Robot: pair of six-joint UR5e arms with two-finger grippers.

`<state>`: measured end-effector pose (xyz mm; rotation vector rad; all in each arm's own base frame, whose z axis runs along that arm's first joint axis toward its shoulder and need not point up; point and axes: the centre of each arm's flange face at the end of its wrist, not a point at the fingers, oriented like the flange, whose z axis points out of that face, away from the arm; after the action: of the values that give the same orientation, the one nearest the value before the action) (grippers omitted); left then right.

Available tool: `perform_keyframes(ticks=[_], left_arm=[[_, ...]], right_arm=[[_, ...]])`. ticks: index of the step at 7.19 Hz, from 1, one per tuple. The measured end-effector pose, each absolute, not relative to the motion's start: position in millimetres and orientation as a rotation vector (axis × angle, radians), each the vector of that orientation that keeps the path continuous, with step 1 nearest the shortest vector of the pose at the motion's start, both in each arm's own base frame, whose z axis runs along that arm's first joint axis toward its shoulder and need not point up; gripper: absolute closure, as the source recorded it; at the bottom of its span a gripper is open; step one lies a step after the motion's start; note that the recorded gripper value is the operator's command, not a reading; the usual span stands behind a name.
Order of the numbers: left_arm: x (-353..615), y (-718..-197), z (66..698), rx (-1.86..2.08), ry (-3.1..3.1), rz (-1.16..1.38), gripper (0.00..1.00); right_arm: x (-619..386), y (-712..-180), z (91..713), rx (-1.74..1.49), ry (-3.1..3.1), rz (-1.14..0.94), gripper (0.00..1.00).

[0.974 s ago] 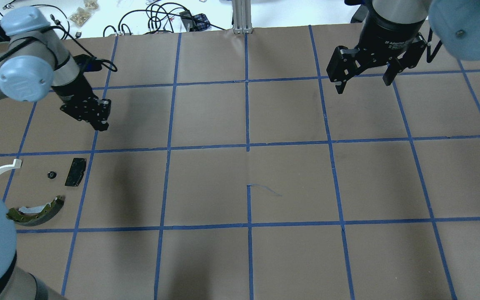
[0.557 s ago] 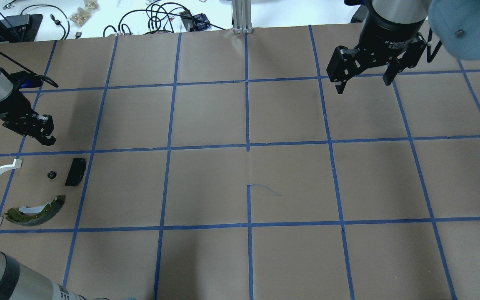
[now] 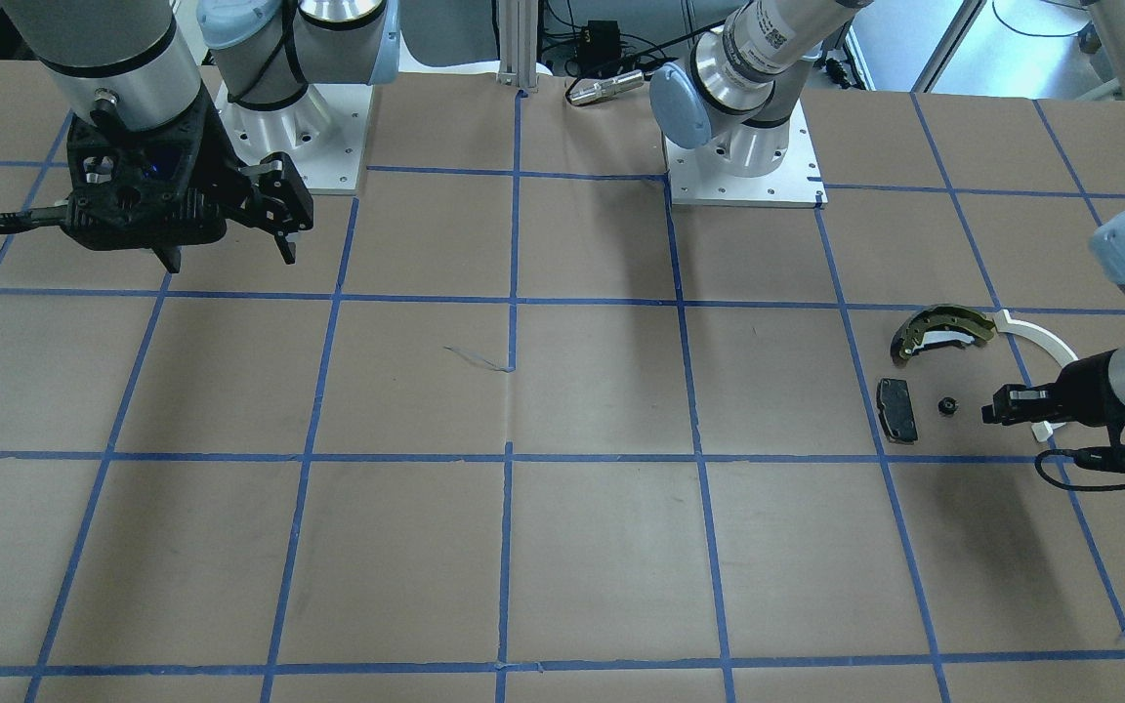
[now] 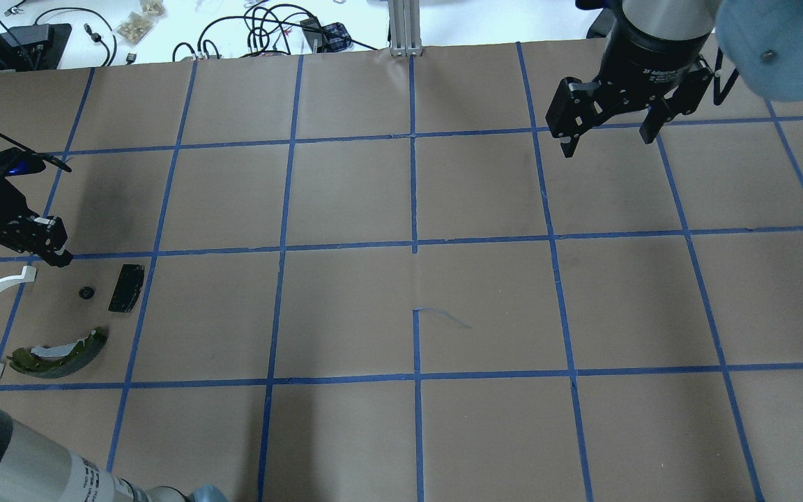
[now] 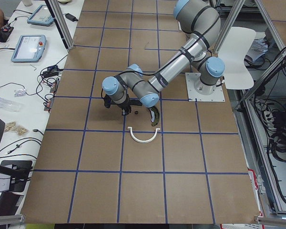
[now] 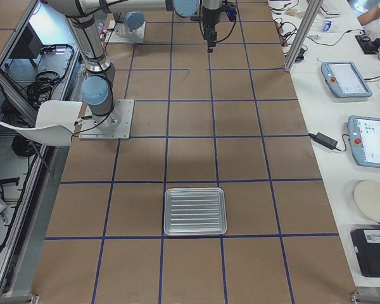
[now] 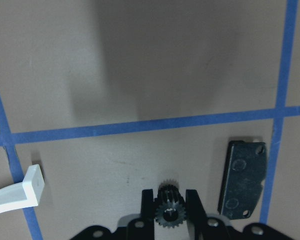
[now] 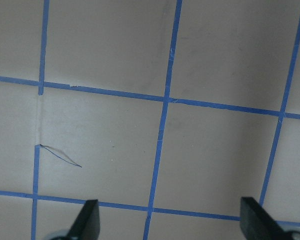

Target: Place bearing gear from tray to pile

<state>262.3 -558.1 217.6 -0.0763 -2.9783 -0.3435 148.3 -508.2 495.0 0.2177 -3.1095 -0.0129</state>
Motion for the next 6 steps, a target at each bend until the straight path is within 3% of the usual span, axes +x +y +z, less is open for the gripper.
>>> perform_keyframes(ticks=[4,6], left_arm=[[281,-534,194,-0.045,-2.931,-0.387,1.0],[281,-530,190,-0.037,-2.923,-0.398,0.9]], right_arm=[[148,-509,495,0.219,-3.108,-0.012,0.0],[148,-509,495,0.219,-3.108,-0.013,0.0]])
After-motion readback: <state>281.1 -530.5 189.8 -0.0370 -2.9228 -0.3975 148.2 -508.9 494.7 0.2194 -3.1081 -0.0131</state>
